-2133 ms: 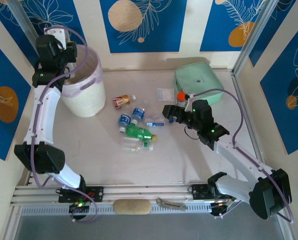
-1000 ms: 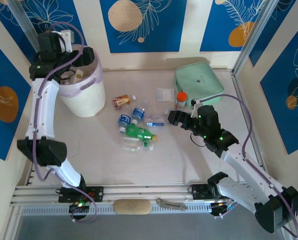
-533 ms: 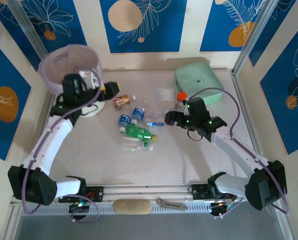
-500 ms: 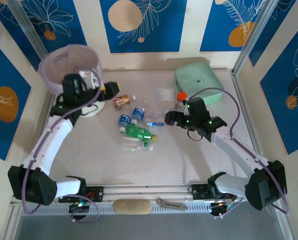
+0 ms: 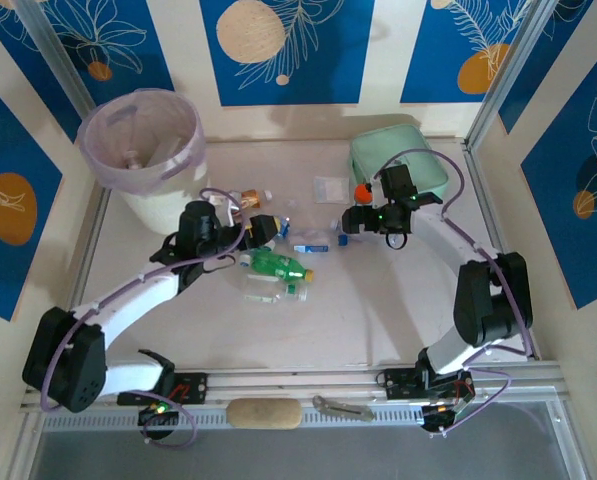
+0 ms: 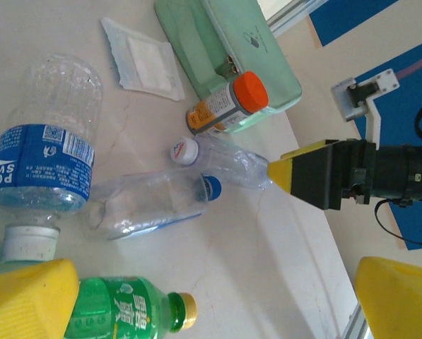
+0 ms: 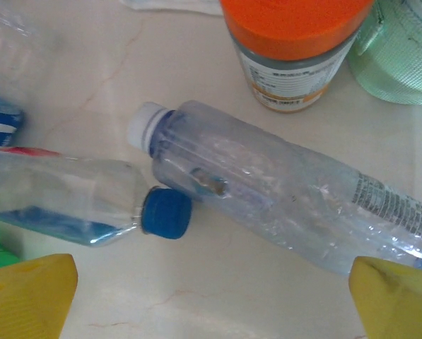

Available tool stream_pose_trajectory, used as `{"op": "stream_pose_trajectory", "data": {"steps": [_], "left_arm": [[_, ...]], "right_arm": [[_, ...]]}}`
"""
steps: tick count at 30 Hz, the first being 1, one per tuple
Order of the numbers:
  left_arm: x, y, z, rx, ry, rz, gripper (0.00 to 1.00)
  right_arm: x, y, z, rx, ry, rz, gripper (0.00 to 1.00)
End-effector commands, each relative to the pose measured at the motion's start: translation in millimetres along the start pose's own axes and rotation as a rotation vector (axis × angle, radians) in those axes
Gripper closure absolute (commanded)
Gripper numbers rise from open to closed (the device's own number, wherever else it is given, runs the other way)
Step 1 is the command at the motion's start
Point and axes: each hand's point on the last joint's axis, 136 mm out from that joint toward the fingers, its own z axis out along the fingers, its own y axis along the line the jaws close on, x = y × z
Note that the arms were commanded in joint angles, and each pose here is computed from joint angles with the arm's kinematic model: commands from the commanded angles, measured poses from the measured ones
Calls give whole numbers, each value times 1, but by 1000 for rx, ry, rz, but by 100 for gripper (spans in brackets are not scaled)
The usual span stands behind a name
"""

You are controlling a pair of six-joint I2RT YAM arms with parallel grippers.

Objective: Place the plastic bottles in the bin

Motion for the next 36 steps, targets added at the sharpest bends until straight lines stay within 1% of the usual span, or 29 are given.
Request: {"op": "stream_pose_trajectory", "data": {"steps": [1, 7, 14, 20, 30, 34, 36], "left_arm": [[-15, -15, 8, 64, -45, 17, 0], [-14, -16, 19, 92, -25, 11, 0], [-8, -9, 21, 69, -5, 22, 0], [-12, -9, 28, 74, -2, 28, 0], [-14, -9, 47, 108, 24, 19, 0], [-12, -7, 53, 111, 36, 7, 0], [-12, -7, 55, 115, 41, 5, 0]], "right_arm": [[-15, -1, 3, -22, -14, -98, 0], [-23, -12, 26, -25, -23, -161, 3], [-23, -24, 46, -10, -4, -190, 2], [-15, -15, 49, -32, 17, -192, 2], [31, 2, 51, -22, 109, -166, 2], [47, 6, 57, -4, 146, -179, 3], [53, 5, 61, 18, 166, -187, 4]]}}
